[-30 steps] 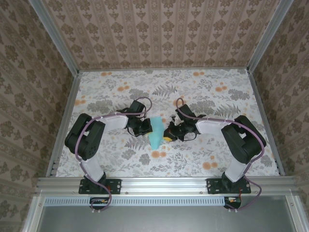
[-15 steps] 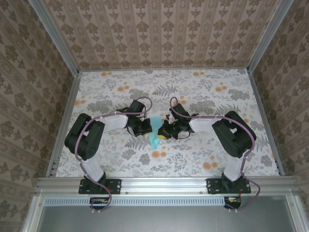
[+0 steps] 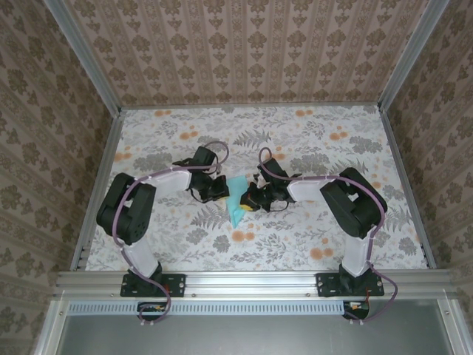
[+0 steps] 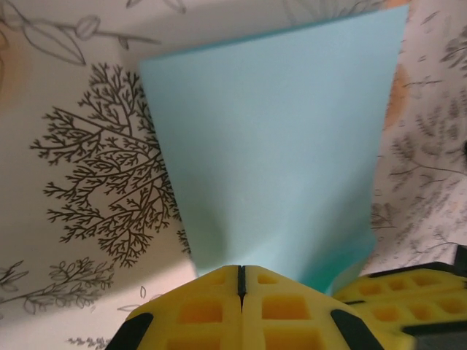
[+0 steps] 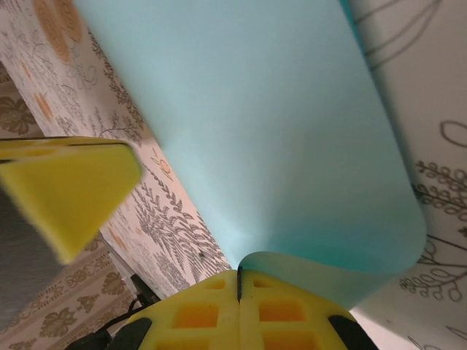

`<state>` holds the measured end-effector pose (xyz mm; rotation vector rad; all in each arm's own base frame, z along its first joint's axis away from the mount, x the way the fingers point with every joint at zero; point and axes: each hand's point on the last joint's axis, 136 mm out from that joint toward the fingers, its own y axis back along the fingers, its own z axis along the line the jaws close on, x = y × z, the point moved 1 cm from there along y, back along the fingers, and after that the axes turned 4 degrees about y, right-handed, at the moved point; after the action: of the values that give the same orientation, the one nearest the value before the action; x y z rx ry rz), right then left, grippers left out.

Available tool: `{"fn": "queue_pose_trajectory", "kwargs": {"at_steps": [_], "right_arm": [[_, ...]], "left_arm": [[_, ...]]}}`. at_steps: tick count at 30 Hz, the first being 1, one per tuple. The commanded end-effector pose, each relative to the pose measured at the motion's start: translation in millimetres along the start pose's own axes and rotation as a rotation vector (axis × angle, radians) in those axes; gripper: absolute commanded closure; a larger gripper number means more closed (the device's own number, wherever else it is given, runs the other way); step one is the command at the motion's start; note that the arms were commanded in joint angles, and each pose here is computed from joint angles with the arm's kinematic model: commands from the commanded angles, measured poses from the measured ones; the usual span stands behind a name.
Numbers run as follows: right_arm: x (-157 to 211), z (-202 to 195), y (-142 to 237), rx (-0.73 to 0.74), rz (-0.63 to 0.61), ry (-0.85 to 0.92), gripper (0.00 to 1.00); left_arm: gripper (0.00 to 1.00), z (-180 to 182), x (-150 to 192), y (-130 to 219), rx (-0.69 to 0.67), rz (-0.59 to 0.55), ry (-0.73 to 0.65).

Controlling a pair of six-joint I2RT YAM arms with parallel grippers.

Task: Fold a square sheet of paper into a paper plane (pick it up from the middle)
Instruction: Third fold the triangle at the center of the table.

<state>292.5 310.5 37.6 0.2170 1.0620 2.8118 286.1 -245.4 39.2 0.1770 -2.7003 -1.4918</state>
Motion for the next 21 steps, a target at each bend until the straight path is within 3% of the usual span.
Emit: {"fn": "queue_pose_trajectory", "kwargs": {"at_steps": [1,21], "right_arm": [[-5.3,0.1,-8.0,0.000,-0.014,-0.004,1.00],[-6.0,0.1,-16.5,0.001,0.021,0.029,1.00]], "left_arm": [[1.00,4.0,1.5,-9.2,-0.027,0.026,-0.006],[1.00,15.0,7.6,-18.4,-0.072,0.056,0.006]]}}
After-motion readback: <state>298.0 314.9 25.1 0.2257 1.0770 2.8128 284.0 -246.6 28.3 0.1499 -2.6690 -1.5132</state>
